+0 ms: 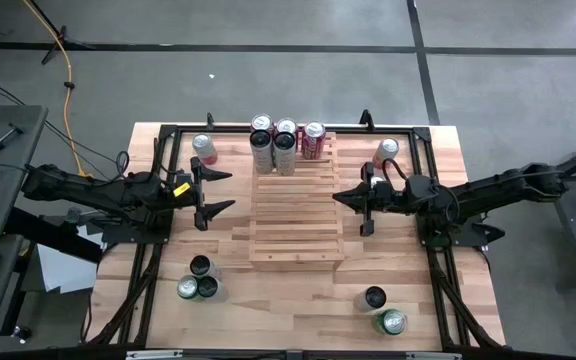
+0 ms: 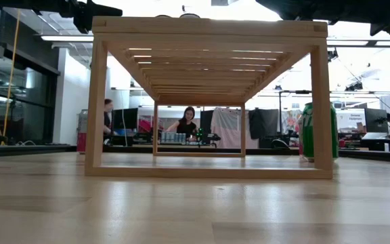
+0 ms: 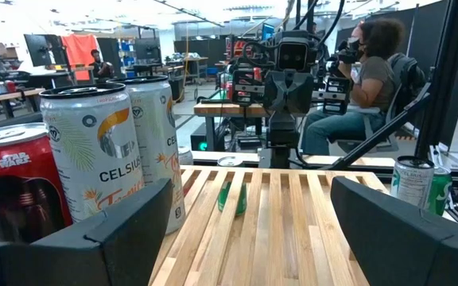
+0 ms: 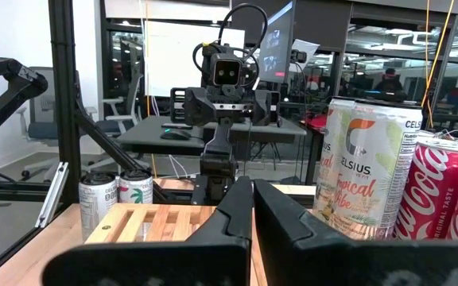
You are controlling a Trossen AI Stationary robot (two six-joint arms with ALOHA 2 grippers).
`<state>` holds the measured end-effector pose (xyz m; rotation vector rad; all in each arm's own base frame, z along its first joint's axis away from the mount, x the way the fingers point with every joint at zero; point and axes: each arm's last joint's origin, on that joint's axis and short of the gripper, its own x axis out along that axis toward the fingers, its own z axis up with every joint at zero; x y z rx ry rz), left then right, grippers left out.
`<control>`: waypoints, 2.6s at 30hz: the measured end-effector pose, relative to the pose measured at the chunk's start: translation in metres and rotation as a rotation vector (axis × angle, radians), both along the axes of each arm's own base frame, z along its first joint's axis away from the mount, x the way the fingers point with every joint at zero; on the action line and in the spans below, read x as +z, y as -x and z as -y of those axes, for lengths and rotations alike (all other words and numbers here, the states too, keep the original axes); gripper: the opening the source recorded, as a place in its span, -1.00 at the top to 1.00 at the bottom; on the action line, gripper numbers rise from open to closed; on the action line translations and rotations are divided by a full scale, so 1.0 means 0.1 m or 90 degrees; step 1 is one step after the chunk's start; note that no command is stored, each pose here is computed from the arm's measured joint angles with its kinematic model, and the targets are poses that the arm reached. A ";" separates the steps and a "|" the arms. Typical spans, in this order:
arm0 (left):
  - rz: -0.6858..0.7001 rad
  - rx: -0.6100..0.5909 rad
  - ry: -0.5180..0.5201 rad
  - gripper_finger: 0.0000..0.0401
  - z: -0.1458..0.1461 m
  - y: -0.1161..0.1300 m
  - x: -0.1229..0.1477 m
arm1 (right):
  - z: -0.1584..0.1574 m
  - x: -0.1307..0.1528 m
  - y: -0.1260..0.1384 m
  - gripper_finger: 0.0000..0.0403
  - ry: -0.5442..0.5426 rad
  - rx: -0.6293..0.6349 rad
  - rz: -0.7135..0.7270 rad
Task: Place canned beverage on shelf
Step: Align the bottom left peach vibe celsius soda can with the other tropical celsius soda can on the shelf
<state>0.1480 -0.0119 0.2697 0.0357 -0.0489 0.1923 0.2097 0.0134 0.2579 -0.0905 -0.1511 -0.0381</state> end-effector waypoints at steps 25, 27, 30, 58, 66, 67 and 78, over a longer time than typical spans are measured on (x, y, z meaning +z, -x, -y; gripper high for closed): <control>0.018 -0.278 0.193 -0.67 0.22 0.00 0.27 | 0.00 0.00 0.00 1.00 0.000 0.000 0.000; -0.047 -0.282 0.223 -0.67 0.32 -0.02 0.24 | 0.00 0.00 0.00 1.00 0.000 0.000 0.000; -0.173 -0.252 0.237 -0.67 0.51 -0.05 0.18 | 0.00 0.00 0.00 1.00 0.000 0.000 0.000; -0.675 -0.159 0.079 -0.67 1.34 0.07 0.12 | 0.00 0.00 0.00 1.00 -0.002 0.000 -0.003; -0.707 -0.144 0.060 -0.67 1.37 0.05 0.05 | 0.00 0.00 0.00 1.00 -0.002 0.000 -0.003; -0.708 -0.142 0.059 -0.67 1.37 0.05 0.05 | 0.00 0.00 0.00 1.00 -0.002 0.001 -0.003; -0.720 -0.131 0.091 -0.67 1.35 0.07 0.05 | 0.00 0.00 0.00 1.00 -0.002 0.000 -0.003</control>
